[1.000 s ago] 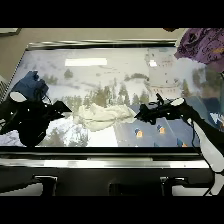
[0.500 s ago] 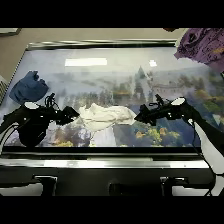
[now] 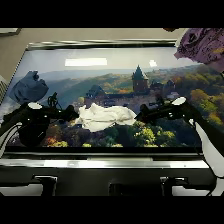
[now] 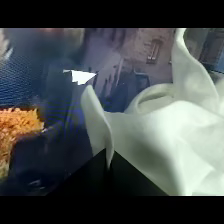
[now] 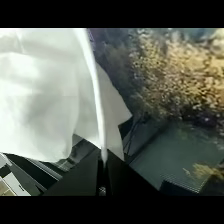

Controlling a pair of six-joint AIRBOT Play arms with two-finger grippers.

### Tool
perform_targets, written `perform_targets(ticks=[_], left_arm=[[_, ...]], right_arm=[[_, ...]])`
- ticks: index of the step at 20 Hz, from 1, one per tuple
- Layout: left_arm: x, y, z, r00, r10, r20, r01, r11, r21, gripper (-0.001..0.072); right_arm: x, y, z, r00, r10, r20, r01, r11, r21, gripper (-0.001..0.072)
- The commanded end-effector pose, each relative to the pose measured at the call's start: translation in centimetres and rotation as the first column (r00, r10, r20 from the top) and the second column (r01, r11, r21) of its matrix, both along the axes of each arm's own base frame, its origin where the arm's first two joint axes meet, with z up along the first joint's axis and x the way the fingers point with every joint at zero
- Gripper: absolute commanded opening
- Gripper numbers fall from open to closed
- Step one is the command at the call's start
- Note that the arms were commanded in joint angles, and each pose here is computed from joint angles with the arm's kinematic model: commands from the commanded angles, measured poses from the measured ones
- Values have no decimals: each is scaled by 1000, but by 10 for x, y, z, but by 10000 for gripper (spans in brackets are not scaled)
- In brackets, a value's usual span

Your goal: Fold the clothes and pants, and hang the long-sleeved shirts on hangers.

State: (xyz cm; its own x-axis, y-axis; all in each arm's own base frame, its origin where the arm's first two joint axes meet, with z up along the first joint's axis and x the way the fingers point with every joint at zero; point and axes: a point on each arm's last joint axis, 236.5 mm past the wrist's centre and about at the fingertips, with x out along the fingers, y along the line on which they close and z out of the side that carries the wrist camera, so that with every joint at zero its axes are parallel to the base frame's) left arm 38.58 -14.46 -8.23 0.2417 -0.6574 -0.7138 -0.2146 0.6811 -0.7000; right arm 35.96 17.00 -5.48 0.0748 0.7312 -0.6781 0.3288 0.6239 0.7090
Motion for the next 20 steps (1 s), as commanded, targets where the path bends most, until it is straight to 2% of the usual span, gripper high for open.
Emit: perform_targets(ticks=[1, 4, 6, 8, 10, 14, 17, 20], left_arm=[[8, 0, 13, 999, 0, 52, 0, 1000, -2, 15], [46, 27, 83, 963, 14, 268, -25, 999, 38, 12], [73, 55, 165, 889, 26, 458, -77, 993, 94, 11], [81, 81, 260, 780, 39, 625, -150, 981, 127, 12], [68, 99, 355, 640, 41, 767, -231, 963, 141, 11], [-5, 126, 499, 376, 14, 927, -427, 890, 160, 13], [-69, 146, 550, 251, 9, 968, -583, 800, 144, 13], [-119, 151, 576, 171, 6, 985, -660, 743, 110, 14]], right_arm=[[13, -6, 16, 996, -13, 83, 15, 999, -33, 20], [45, -15, 74, 960, 22, 279, 5, 996, -94, 20], [70, -24, 143, 884, 34, 467, 37, 989, -142, 19], [85, -42, 233, 745, 46, 666, 126, 970, -207, 19], [80, -64, 337, 544, 63, 837, 257, 937, -237, 19], [-6, -119, 514, 151, 122, 981, 549, 815, -186, 20], [-89, -157, 582, -24, 130, 991, 703, 707, -75, 20], [-145, -168, 608, -121, 96, 988, 735, 678, 24, 20]])
